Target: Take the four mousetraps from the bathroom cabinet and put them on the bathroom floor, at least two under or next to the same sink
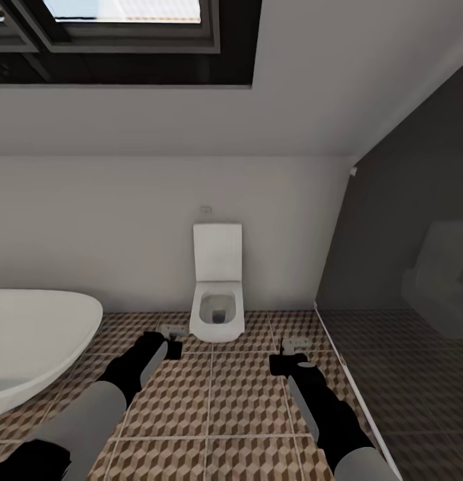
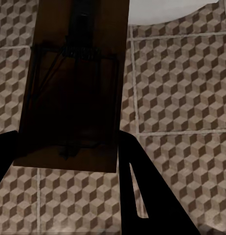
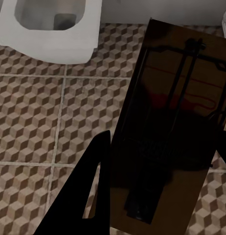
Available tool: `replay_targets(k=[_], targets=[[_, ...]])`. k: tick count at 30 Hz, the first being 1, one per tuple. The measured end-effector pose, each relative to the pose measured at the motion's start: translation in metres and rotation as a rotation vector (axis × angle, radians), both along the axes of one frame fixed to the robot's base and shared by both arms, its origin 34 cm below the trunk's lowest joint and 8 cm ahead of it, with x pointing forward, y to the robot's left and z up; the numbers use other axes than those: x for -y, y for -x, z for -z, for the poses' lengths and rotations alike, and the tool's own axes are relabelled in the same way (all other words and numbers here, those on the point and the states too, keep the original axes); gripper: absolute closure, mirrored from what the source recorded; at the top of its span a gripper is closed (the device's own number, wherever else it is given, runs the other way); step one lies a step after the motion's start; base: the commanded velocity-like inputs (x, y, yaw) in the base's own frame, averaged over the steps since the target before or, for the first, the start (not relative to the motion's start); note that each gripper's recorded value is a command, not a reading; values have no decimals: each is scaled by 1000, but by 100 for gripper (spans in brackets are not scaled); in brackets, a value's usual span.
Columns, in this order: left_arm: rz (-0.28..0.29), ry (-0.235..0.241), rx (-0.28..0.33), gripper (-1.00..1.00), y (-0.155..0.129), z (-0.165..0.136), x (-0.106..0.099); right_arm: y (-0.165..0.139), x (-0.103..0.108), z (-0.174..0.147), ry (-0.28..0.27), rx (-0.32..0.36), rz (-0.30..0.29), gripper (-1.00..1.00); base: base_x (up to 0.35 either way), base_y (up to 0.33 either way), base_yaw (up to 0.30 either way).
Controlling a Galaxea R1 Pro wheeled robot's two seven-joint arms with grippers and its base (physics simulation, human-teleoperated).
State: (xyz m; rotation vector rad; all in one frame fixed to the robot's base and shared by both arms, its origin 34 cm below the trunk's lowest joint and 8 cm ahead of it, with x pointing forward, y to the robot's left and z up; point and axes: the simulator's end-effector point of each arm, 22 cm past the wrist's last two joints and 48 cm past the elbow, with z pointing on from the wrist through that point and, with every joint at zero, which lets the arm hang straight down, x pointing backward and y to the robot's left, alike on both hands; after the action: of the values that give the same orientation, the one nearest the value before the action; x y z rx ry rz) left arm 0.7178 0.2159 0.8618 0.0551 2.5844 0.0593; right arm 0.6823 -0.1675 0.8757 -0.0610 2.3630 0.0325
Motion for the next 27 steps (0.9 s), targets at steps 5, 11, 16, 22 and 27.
replay_targets(k=[5,11,16,22,27], targets=[[1,0,-10,100,0,8,1,-1,-1,7,-2,-6,0,100,0,0,0],[2,0,-17,100,-2,17,1,-2,-1,16,-3,-14,-1,100,0,0,0],[2,0,-26,100,-2,26,2,-3,-3,25,-7,-23,-3,100,0,0,0],[3,3,-36,100,-2,37,4,3,-6,41,-10,-72,-9,100,0,0,0],[6,7,-44,100,-3,47,7,12,-8,54,-5,-140,-18,100,0,0,0]])
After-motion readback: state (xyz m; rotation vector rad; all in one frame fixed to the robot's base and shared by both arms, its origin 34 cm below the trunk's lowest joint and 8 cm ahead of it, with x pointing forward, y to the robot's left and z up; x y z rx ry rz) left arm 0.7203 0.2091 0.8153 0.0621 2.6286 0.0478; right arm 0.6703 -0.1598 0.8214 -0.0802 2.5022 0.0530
